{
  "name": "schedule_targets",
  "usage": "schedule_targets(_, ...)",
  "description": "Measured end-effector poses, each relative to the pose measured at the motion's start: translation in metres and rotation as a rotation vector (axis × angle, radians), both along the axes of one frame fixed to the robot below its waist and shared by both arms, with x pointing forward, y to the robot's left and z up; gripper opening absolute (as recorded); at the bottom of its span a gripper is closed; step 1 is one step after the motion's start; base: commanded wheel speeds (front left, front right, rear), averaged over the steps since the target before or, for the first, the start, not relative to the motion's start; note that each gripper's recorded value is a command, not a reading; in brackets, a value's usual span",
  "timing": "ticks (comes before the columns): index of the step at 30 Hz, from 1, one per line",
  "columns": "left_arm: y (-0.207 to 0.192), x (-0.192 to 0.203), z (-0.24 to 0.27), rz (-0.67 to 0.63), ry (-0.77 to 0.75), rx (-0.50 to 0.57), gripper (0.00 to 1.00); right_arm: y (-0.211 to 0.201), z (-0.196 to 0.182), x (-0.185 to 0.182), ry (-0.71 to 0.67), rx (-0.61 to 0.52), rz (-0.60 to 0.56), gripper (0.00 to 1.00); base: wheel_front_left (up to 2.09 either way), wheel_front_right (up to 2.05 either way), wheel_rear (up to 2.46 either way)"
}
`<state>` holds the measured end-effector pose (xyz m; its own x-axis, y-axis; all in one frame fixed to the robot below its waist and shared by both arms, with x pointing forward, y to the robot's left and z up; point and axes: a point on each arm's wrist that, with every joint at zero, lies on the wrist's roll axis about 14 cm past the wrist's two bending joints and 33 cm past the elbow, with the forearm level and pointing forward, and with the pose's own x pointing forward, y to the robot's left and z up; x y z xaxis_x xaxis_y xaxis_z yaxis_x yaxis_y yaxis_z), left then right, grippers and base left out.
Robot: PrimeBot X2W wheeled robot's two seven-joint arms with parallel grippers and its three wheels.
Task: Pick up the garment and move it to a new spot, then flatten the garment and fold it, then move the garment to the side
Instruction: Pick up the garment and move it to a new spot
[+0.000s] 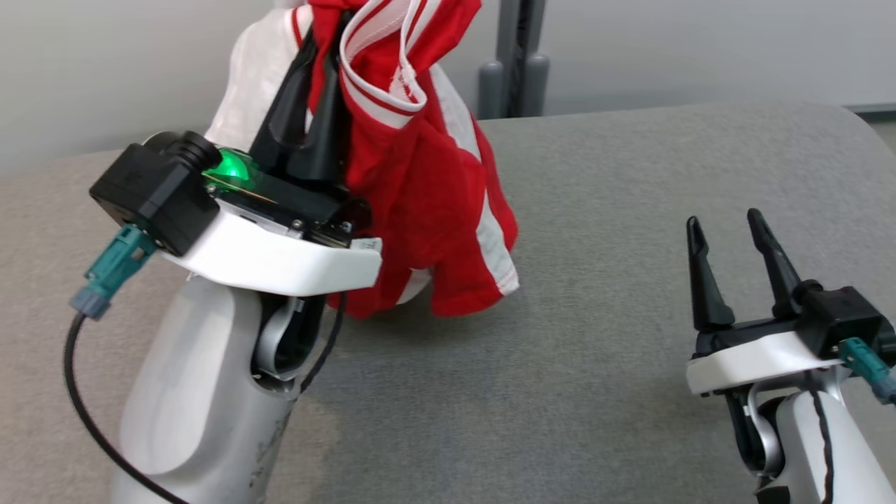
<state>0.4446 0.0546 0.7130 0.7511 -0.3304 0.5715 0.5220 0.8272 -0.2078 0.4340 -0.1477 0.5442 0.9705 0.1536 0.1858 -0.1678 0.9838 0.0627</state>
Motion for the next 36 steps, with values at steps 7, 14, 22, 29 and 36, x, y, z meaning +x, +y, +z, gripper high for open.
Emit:
schedule_targets(7, -0.062, 0.012, -0.039, -0.146, 0.113, 0.012, 0.0, -0.048, 0.002, -0.009, -0.006, -0.01, -0.13, 1.0, 0.0, 0.0, 0.0)
schedule_targets(14, -0.123, 0.02, -0.114, -0.244, 0.236, 0.183, 0.0, -0.073, -0.009, -0.018, 0.027, -0.011, -0.199, 1.0, 0.0, 0.0, 0.0)
schedule_targets(22, -0.159, 0.013, -0.218, -0.33, 0.414, 0.399, 0.0, -0.093, -0.022, -0.026, 0.067, -0.008, -0.258, 1.0, 0.0, 0.0, 0.0)
schedule_targets(29, -0.152, 0.013, -0.243, -0.316, 0.495, 0.421, 1.0, -0.089, -0.026, -0.023, 0.076, -0.008, -0.246, 1.0, 0.0, 0.0, 0.0)
schedule_targets(36, -0.118, 0.036, -0.196, -0.191, 0.433, 0.289, 1.0, -0.071, -0.023, -0.013, 0.063, -0.013, -0.193, 1.0, 0.0, 0.0, 0.0)
